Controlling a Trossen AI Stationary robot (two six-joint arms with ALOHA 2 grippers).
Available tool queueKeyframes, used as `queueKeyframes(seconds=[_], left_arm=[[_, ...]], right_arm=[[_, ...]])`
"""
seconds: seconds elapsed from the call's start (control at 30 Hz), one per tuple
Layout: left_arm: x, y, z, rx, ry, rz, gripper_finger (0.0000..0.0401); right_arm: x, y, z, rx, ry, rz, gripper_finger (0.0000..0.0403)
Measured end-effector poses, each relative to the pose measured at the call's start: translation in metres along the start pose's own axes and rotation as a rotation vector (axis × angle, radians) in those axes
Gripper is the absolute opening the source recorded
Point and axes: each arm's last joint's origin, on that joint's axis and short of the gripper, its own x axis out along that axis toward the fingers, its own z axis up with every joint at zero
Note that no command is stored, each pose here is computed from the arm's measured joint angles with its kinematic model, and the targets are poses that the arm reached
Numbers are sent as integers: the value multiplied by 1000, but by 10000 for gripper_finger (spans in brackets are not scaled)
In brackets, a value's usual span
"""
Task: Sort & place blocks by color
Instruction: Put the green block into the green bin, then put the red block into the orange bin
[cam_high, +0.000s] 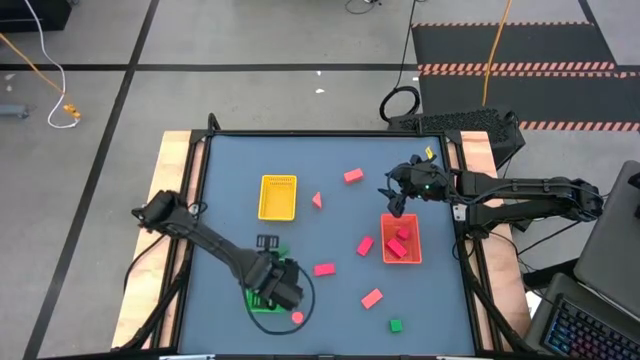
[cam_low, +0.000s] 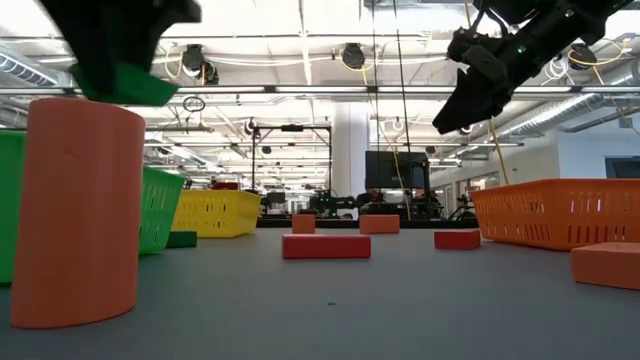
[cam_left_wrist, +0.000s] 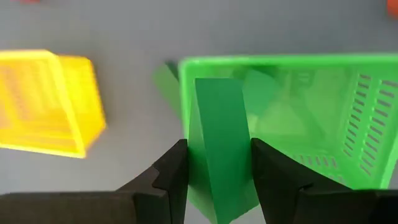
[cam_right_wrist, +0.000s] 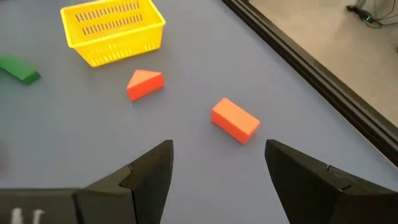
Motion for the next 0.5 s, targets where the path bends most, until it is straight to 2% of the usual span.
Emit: queueKeyframes(seconds=[0.13, 0.23, 0.33, 0.5], left_arm=[[22, -9, -3, -45, 31, -61, 141], [35, -7, -10, -132, 84, -20, 146], [44, -5, -14, -200, 115, 14, 188], [46, -5, -14, -204, 112, 16, 269]], right_arm=[[0, 2, 5, 11, -45, 61, 247], [-1, 4, 9, 2, -84, 93, 247], [-1, 4, 11, 0, -107, 93, 247], [-1, 4, 13, 4, -122, 95, 247]])
